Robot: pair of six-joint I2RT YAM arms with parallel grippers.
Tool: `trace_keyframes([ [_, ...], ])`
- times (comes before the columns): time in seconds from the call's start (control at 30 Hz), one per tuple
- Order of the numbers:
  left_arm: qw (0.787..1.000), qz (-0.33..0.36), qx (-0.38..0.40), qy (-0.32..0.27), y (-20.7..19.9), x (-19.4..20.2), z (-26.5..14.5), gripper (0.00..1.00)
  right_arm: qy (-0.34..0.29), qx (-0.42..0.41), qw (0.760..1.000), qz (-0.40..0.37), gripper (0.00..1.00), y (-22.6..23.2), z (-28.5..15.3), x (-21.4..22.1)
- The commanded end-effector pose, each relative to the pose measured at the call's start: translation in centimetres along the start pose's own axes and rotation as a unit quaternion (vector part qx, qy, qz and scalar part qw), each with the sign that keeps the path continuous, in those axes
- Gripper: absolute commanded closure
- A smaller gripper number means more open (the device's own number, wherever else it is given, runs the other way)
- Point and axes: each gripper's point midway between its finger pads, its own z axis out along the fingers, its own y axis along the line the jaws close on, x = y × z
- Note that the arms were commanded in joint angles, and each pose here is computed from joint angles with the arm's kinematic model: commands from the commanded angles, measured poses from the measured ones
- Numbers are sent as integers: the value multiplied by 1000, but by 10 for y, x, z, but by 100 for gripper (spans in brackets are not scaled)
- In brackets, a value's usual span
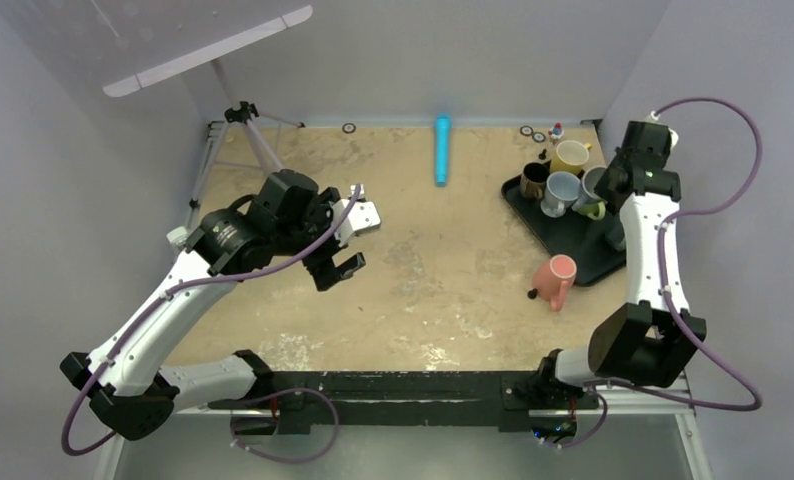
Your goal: Turn the mug right side up
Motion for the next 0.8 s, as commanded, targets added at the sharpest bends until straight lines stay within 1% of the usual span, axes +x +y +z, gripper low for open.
trace_keyframes([
  [0.0,993,-112,38,-4,-24,0,-2,0,-12,-12,999,37,100,-16,22,-6],
  [0.13,992,-119,29,5,-22,6,1,0,25,7,999,40,100,-27,49,16],
  [0.23,993,-118,21,12,-21,12,3,0,40,7,998,51,100,-32,75,26],
  [0.4,993,-114,15,17,-20,16,4,0,83,-5,995,60,100,-25,109,54],
  [0.6,994,-111,4,23,-13,16,6,0,103,28,993,54,100,-36,129,73],
  [0.77,993,-111,4,24,-11,13,9,0,131,36,990,43,100,-39,139,92],
])
